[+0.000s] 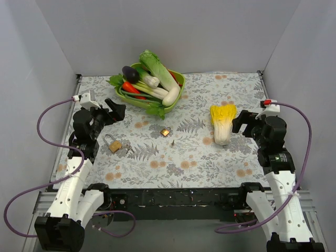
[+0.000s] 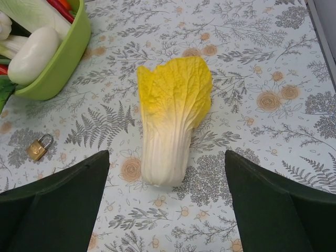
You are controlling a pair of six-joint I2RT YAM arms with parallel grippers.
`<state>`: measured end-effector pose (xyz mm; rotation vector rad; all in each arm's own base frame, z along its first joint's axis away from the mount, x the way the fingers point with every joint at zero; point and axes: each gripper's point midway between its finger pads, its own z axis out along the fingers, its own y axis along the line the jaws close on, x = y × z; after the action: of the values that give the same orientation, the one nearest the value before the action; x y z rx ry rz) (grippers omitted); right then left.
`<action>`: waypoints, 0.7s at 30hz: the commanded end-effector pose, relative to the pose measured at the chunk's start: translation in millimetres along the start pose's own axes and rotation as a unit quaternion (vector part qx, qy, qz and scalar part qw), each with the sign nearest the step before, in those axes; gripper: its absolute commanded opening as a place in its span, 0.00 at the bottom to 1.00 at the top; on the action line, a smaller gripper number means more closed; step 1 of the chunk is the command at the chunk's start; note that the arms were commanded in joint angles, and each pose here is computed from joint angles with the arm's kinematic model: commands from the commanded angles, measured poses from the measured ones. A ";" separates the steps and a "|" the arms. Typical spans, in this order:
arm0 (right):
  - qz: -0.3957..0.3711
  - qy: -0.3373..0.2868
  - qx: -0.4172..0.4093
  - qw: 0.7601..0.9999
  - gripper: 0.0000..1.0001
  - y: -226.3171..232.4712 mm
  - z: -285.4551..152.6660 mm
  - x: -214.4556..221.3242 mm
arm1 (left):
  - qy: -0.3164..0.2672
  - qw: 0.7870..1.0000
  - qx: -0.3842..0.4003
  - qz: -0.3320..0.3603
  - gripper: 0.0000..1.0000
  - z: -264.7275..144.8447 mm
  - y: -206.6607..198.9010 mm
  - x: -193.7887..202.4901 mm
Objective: Unlock with the key
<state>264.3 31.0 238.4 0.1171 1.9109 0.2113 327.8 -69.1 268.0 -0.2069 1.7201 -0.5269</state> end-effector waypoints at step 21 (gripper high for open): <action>-0.018 -0.024 -0.043 0.999 0.96 14.0 26.7 -13.4 | -0.020 0.988 -0.152 -0.024 0.98 -6.3 52.6 -3.6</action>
<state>284.5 36.0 225.4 0.0925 1.9369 0.2246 329.3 -27.8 243.6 -0.4626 1.7664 -0.3359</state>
